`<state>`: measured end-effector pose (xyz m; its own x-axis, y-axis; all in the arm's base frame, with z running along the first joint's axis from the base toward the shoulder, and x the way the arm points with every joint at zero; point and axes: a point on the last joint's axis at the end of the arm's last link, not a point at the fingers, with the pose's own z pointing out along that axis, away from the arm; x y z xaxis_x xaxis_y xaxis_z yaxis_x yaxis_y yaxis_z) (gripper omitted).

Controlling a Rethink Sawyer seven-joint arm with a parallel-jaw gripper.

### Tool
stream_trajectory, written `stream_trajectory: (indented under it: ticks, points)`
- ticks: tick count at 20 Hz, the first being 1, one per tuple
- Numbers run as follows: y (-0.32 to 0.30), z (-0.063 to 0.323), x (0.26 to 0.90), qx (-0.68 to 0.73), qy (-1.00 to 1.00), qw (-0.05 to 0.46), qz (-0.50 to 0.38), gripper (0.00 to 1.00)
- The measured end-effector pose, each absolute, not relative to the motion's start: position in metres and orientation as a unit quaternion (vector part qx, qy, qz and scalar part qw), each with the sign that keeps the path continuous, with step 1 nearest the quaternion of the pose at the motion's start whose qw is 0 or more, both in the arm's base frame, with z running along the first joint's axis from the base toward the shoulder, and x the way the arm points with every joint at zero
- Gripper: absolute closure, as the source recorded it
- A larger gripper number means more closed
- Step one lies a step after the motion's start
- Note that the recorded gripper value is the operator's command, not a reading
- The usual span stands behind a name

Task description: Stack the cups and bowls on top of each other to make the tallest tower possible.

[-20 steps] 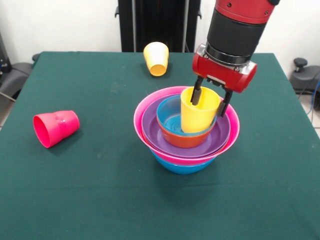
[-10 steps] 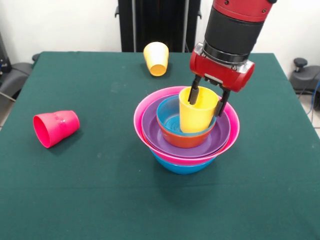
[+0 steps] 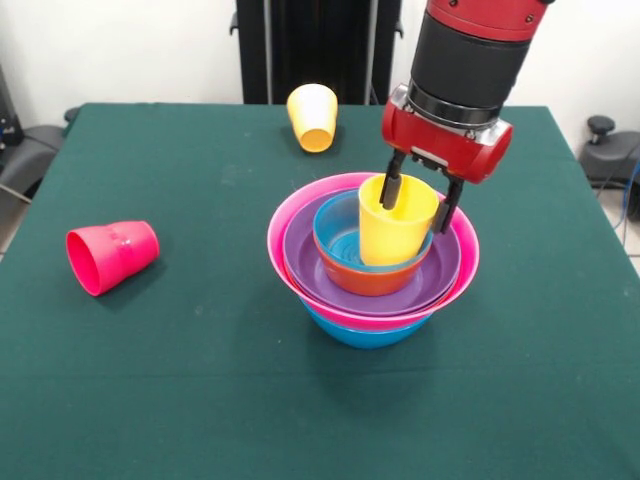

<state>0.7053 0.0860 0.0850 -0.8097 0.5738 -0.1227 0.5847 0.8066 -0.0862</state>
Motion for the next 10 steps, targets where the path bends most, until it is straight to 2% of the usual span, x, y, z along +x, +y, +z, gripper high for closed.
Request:
stream_trajectory:
  ticks: [10]
  points:
    - [0.0872,0.0942,0.7099,0.310,0.948,0.049,-0.054,0.00]
